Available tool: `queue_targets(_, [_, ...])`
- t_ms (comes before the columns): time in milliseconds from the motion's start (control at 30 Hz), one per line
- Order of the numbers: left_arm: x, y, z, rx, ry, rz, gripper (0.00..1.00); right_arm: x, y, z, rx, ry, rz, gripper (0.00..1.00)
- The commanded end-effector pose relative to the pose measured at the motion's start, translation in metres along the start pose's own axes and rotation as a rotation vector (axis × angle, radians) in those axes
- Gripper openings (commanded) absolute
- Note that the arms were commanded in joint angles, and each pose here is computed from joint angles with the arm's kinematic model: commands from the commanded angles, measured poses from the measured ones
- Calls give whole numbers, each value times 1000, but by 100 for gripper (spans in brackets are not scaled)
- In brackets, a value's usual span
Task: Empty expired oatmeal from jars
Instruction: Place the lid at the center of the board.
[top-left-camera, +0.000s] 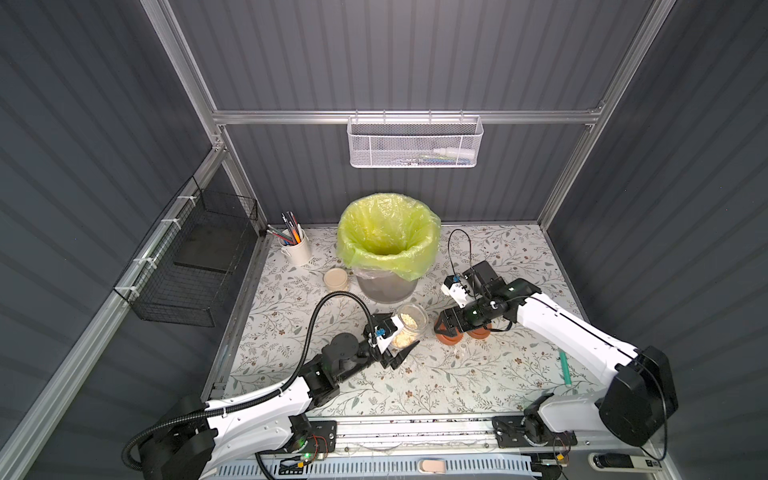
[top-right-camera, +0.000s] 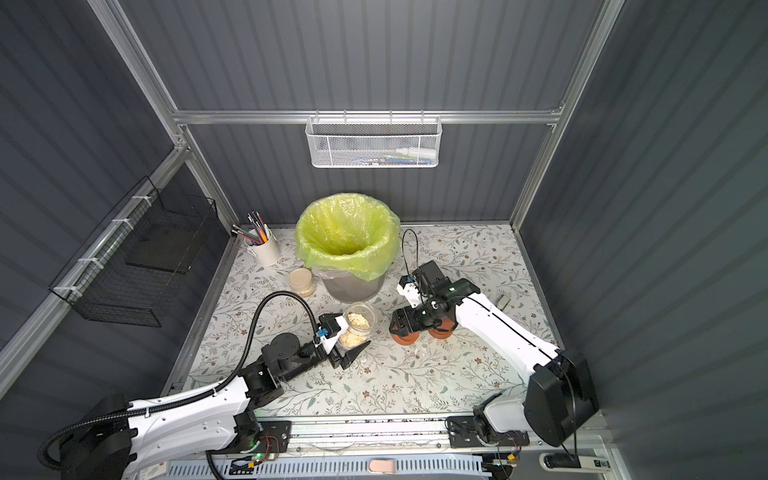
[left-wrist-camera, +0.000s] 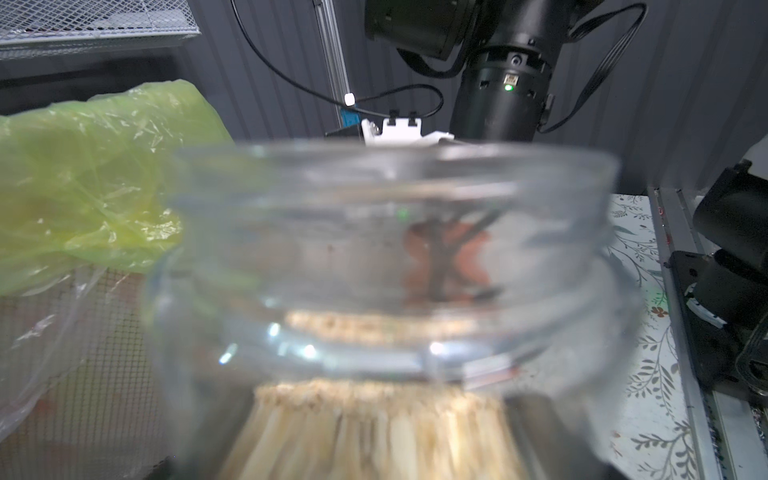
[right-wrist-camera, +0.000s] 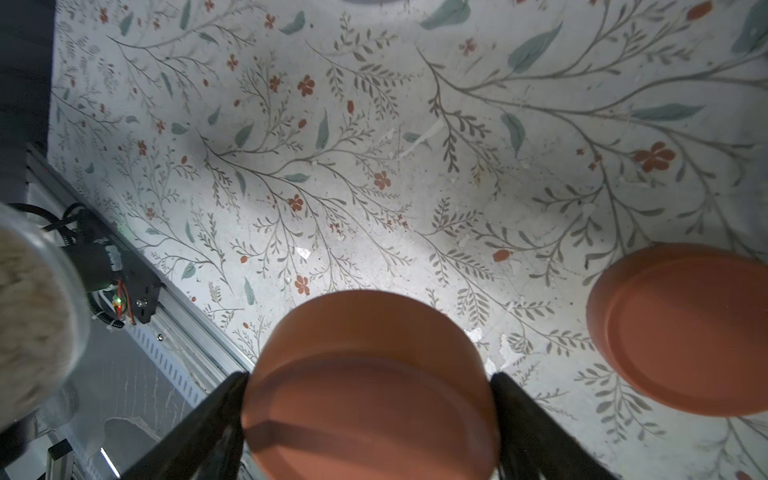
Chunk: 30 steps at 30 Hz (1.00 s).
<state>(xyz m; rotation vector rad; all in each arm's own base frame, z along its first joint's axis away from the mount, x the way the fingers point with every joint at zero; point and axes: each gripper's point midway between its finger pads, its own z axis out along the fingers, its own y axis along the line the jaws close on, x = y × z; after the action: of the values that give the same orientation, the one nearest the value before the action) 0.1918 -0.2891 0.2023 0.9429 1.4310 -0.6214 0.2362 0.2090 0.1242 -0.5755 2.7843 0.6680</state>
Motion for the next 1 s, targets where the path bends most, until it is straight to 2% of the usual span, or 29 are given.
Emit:
queue_targets(0, [-28,10,-6,-40,-105,-17,12,-1,-15,16,42,-10,37,67])
queue_targets(233, [-19,10,-9,-49,-86,-26,11,15,-43,45,136,62,81,66])
queue_targets(400, [-15,9,-9,-43,-77,-31,12,22,-55,53,183,62,81,67])
queue_targets(967, [-13,9,-8,-44,-68,-41,12,38,-64,65,201,104,109,74])
